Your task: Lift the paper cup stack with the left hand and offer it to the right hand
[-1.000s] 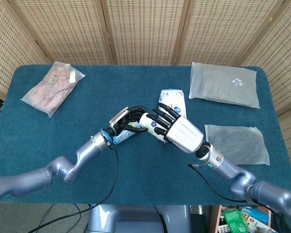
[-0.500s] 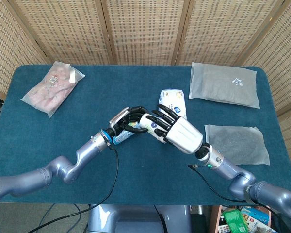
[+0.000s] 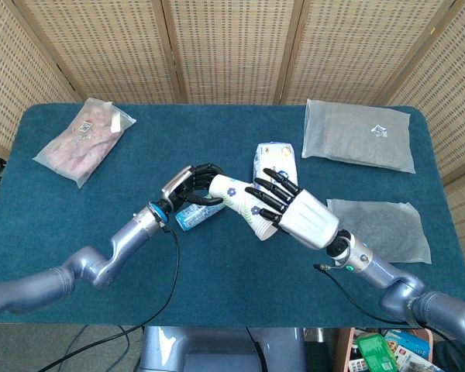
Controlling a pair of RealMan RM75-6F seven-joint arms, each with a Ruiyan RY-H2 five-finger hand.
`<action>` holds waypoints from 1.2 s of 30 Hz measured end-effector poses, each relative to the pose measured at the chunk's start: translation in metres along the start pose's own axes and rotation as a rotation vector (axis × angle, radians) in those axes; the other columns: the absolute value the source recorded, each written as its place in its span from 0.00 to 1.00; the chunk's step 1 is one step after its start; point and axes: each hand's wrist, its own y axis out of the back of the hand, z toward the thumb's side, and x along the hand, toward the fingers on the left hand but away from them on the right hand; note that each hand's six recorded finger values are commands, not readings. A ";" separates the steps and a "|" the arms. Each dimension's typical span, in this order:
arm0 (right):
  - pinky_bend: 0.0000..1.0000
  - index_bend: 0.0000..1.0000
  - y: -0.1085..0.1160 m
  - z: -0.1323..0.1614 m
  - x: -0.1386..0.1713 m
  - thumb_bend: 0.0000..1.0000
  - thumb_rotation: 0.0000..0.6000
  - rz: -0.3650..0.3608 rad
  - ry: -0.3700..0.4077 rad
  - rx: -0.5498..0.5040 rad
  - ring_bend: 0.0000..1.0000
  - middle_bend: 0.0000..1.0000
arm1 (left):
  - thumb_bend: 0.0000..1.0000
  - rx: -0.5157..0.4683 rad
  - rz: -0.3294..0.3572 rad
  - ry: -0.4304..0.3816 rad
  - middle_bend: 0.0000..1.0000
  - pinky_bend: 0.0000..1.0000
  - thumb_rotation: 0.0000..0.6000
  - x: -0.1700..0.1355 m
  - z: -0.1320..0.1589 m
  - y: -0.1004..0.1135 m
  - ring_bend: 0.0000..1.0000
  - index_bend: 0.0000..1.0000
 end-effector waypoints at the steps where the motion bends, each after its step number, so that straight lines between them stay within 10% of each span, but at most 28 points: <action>1: 0.18 0.70 0.001 -0.002 0.003 0.58 1.00 0.004 0.000 0.006 0.22 0.31 | 0.18 0.000 0.008 0.001 0.49 0.51 1.00 -0.001 0.000 0.004 0.48 0.51; 15: 0.18 0.70 0.001 -0.026 0.045 0.58 1.00 0.087 -0.012 0.083 0.22 0.32 | 0.18 0.110 0.152 0.001 0.49 0.51 1.00 -0.038 0.007 0.088 0.48 0.51; 31: 0.18 0.69 -0.039 -0.064 0.082 0.58 1.00 0.334 -0.002 0.262 0.21 0.31 | 0.18 0.866 0.258 0.153 0.49 0.51 1.00 -0.108 0.011 0.177 0.48 0.51; 36: 0.04 0.17 -0.046 -0.072 0.089 0.15 1.00 0.376 -0.005 0.307 0.02 0.09 | 0.19 1.013 0.257 0.235 0.34 0.44 1.00 -0.119 -0.001 0.187 0.34 0.43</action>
